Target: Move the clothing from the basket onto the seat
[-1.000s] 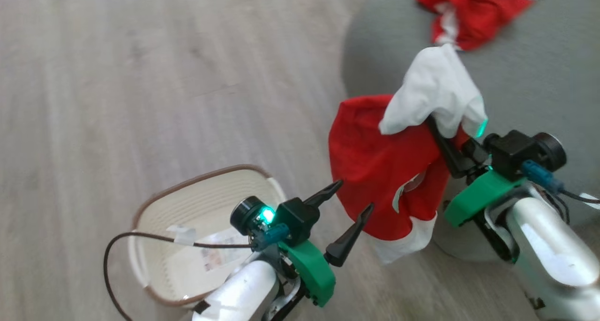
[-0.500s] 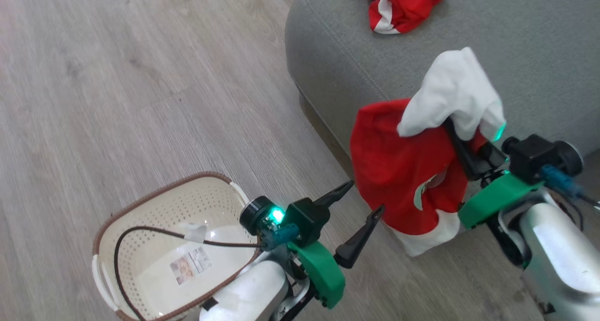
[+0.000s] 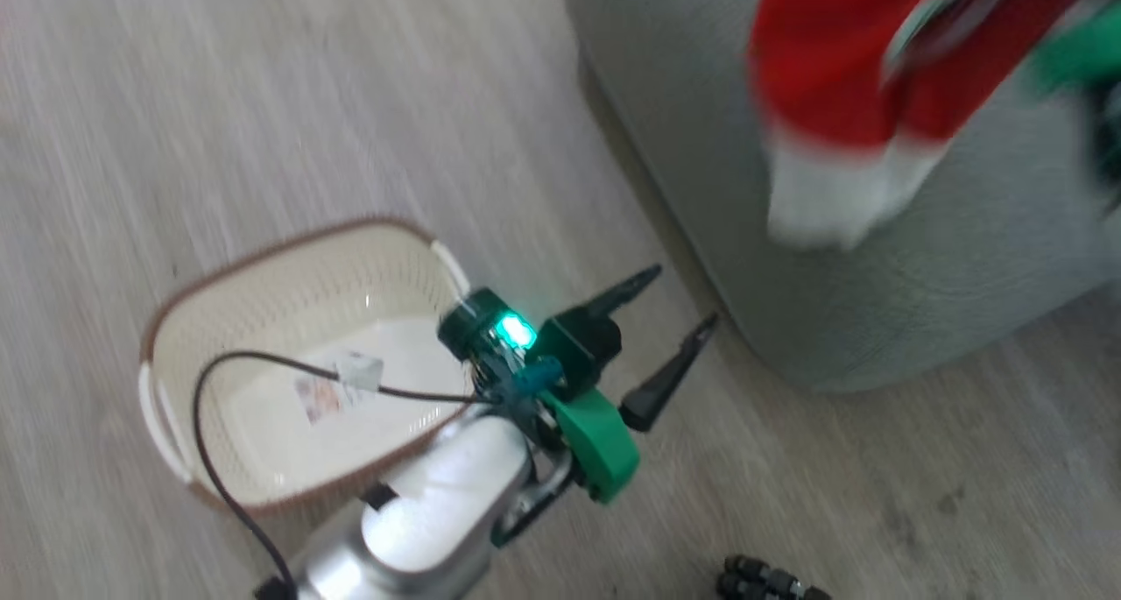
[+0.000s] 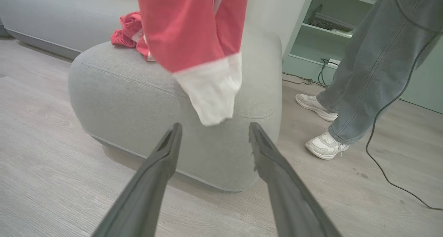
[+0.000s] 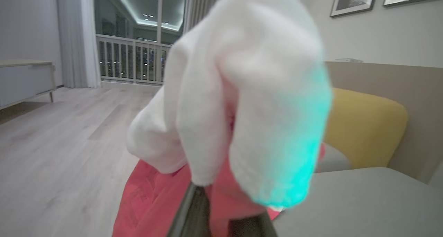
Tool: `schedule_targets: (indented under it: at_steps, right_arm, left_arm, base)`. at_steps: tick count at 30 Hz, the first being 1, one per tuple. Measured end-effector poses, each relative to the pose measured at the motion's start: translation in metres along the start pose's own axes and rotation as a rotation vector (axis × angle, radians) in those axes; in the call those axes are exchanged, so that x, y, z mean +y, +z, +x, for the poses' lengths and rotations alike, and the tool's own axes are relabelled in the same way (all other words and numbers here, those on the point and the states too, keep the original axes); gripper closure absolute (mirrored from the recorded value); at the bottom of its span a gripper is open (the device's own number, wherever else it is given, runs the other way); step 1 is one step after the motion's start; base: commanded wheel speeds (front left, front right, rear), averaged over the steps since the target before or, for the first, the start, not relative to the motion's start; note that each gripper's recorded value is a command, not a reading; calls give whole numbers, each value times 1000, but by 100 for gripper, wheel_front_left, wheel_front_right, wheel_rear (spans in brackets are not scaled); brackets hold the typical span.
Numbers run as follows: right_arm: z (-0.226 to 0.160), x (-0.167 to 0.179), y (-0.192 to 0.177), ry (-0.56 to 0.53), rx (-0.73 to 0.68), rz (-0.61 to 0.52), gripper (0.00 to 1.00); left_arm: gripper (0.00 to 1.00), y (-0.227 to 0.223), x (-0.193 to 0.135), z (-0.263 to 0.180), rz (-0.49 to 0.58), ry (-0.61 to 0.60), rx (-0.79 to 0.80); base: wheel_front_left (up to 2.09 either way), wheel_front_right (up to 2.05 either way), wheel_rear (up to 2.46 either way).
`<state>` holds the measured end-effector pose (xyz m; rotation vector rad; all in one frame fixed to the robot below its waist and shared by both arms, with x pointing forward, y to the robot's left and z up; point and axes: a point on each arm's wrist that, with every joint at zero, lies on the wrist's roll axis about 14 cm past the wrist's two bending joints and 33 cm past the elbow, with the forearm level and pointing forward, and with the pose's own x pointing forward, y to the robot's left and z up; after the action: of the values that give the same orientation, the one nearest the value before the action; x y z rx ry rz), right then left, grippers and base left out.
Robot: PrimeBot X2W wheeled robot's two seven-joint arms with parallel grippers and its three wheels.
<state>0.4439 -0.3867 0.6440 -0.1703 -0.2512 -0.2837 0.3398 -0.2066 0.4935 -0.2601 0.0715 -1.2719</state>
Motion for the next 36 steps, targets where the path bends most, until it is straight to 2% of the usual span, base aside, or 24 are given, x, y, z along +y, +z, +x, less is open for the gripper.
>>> schedule_targets:
  at_steps: [3,7,10,12,14,16,18,22,24,26,27,28,29,32,36]
  right_arm:
    - [47,-27,20,-82,-38,-8,100]
    - [102,-66,65,-196,-135,-39,100]
    - [124,-94,89,-280,-185,-105,100]
    - [133,-109,85,-334,-175,-123,100]
    - [140,-113,55,-365,-127,-104,100]
    - [143,-106,6,-378,-52,-61,100]
    - [140,-92,-57,-381,48,-20,100]
    - [102,-60,-188,-390,299,42,100]
    - [88,-45,-226,-387,371,64,100]
    - [87,-38,-236,-386,375,72,100]
    - [88,-40,-233,-389,358,66,87]
    - [88,-40,-233,-389,358,66,53]
    - [89,-44,-227,-392,343,50,0]
    - [84,-59,-209,-407,323,16,0]
    - [64,-60,-205,-368,382,-30,0]
  left_arm:
    - [0,-11,29,-4,4,33,17]
    - [0,-23,67,-12,-1,87,24]
    - [0,-34,88,-21,-22,128,31]
    - [0,-43,102,-27,-43,164,38]
    - [0,-52,117,-33,-65,199,41]
    - [0,-61,130,-36,-87,224,47]
    - [0,-75,142,-40,-109,244,66]
    - [0,-115,157,-52,-168,264,139]
    - [0,-131,161,-57,-193,269,161]
    - [0,-143,165,-58,-210,274,174]
    - [0,-145,166,-58,-216,276,171]
    - [0,-145,166,-58,-216,276,171]
    - [0,-145,168,-56,-220,276,166]
    - [0,-133,169,-50,-212,278,138]
    - [0,-109,167,-46,-186,282,99]
  base:
    - [0,0,0]
    - [0,0,0]
    - [0,0,0]
    - [0,0,0]
    - [0,0,0]
    - [0,0,0]
    - [0,0,0]
    - [0,0,0]
    - [0,0,0]
    - [0,0,0]
    - [0,0,0]
    - [0,0,0]
    - [0,0,0]
    - [0,0,0]
    - [0,0,0]
